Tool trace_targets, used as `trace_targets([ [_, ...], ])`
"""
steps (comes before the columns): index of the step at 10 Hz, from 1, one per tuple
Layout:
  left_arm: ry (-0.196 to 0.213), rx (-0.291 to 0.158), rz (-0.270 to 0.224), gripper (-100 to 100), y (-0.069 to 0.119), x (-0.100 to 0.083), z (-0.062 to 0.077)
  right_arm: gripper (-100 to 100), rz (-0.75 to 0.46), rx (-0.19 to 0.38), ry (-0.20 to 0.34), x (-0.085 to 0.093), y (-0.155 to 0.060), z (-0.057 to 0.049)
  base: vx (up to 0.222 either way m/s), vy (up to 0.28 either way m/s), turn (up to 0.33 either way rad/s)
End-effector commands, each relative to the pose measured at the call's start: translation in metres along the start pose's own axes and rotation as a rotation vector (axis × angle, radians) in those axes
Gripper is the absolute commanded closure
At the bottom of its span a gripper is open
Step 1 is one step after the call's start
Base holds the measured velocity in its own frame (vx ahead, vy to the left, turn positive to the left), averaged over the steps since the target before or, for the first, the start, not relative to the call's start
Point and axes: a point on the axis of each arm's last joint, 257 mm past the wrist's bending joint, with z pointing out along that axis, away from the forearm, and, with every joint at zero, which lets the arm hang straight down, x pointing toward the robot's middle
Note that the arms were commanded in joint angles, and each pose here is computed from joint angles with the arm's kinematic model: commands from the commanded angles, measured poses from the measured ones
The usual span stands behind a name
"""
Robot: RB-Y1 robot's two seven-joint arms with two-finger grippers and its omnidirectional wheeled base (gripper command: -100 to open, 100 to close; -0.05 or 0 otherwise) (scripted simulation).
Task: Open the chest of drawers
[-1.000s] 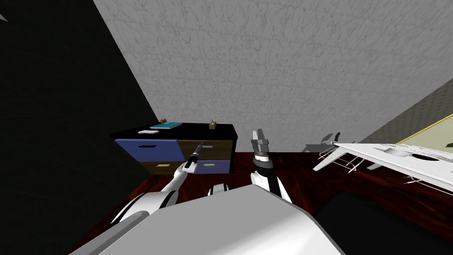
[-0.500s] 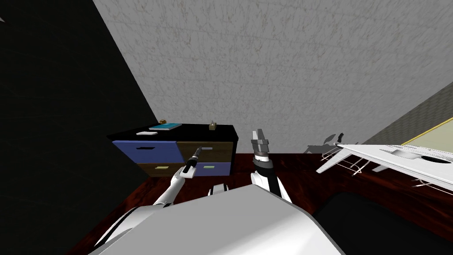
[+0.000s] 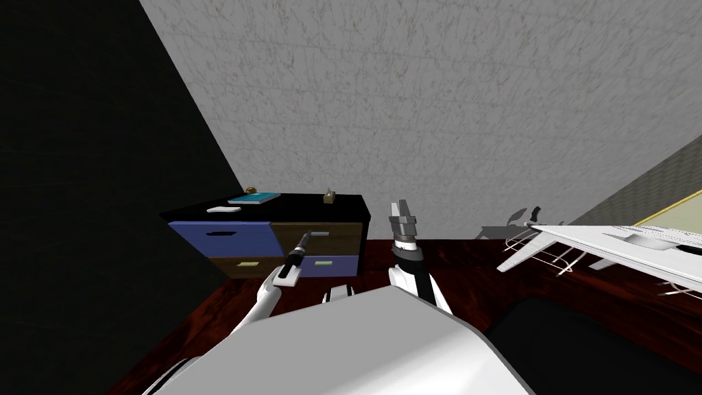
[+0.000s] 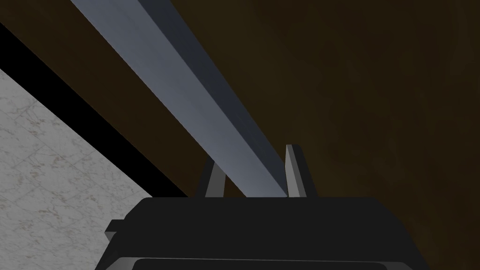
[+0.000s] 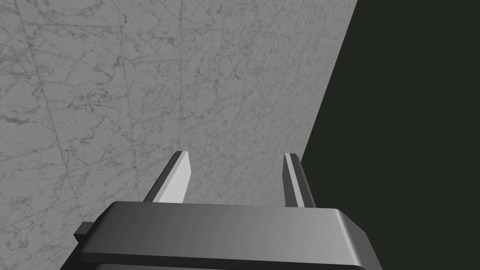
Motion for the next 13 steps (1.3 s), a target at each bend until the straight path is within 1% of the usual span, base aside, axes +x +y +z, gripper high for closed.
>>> trace_targets([
  [1, 0.004, -0.022, -0.002, 100, 0.012, 0.005, -0.02, 0, 0.0, 0.0, 0.0, 0.0, 0.0, 0.0, 0.038, -0.002, -0.003],
  [2, 0.004, -0.022, -0.002, 100, 0.012, 0.005, -0.02, 0, 0.0, 0.0, 0.0, 0.0, 0.0, 0.0, 0.0, 0.0, 0.0],
  [3, 0.017, -0.019, 0.001, 100, 0.01, 0.011, -0.027, 0, 0.0, 0.0, 0.0, 0.0, 0.0, 0.0, 0.053, 0.002, 0.019],
  [5, 0.006, -0.015, -0.001, 100, 0.01, 0.008, -0.039, 0, 0.0, 0.0, 0.0, 0.0, 0.0, 0.0, 0.059, 0.0, 0.0],
  [6, 0.015, -0.002, 0.002, 100, 0.001, 0.012, -0.044, 0, 0.0, 0.0, 0.0, 0.0, 0.0, 0.0, 0.074, -0.005, 0.025],
  [7, 0.009, 0.005, 0.001, 100, -0.002, 0.01, -0.048, 0, 0.0, 0.0, 0.0, 0.0, 0.0, 0.0, 0.078, -0.006, 0.01],
  [8, 0.008, -0.008, -0.001, 100, 0.004, 0.011, -0.057, 0, 0.0, 0.0, 0.0, 0.0, 0.0, 0.0, 0.038, -0.002, -0.008],
  [9, 0.01, -0.019, -0.003, 100, 0.01, 0.012, -0.062, 0, 0.0, 0.0, 0.0, 0.0, 0.0, 0.0, 0.006, 0.002, -0.005],
  [10, 0.015, 0.0, 0.0, 100, -0.003, 0.014, -0.067, 0, 0.0, 0.0, 0.0, 0.0, 0.0, 0.0, 0.058, 0.011, 0.024],
  [11, 0.009, 0.002, -0.001, 100, -0.004, 0.013, -0.073, 0, 0.0, 0.0, 0.0, 0.0, 0.0, 0.0, 0.076, 0.009, 0.001],
  [12, 0.011, -0.018, -0.004, 100, 0.005, 0.015, -0.083, 0, 0.0, 0.0, 0.0, 0.0, 0.0, 0.0, 0.042, -0.003, -0.012],
  [13, 0.018, -0.002, -0.002, 100, -0.007, 0.017, -0.086, 0, 0.0, 0.0, 0.0, 0.0, 0.0, 0.0, 0.069, 0.006, 0.031],
])
